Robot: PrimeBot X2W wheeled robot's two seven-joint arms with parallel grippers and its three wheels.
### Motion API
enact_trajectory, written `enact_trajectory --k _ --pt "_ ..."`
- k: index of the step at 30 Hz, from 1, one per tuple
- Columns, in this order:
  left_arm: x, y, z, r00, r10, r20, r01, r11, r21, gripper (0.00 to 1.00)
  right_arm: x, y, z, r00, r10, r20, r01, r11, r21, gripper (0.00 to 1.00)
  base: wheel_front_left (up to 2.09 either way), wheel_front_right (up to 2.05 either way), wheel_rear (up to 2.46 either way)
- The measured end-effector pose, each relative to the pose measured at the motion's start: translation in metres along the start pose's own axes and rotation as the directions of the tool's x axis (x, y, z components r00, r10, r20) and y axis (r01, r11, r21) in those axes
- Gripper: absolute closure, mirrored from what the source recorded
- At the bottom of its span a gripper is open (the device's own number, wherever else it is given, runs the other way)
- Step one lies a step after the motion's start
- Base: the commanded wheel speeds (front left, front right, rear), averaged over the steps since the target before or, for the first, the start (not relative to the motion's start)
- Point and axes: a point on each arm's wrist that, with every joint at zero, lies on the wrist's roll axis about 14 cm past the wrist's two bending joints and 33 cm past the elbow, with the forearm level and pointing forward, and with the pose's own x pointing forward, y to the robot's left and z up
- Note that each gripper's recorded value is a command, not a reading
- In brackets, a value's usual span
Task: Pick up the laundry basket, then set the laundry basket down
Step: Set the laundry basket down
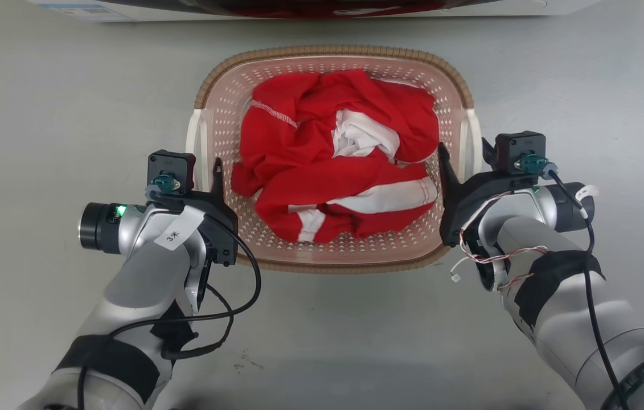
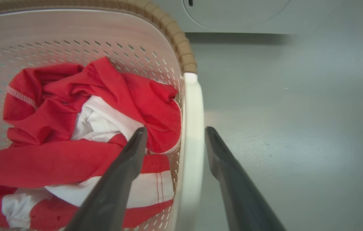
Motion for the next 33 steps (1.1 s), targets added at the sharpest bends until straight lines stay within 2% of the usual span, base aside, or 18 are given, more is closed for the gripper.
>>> enact_trajectory --k 17,33 --pt "-0.006 0.003 0.010 1.000 0.017 0.023 -0.017 1.000 -0.002 0.00 -0.003 0.001 0.017 0.999 -0.004 0.036 0.005 1.000 -0.020 0.00 0.00 0.00 0.00" --pt "-0.043 -0.006 0.059 0.987 -0.002 0.159 0.000 1.000 0.018 0.00 -0.044 0.002 0.070 0.987 -0.025 0.157 0.023 1.000 0.011 0.00 0.00 0.00 0.00"
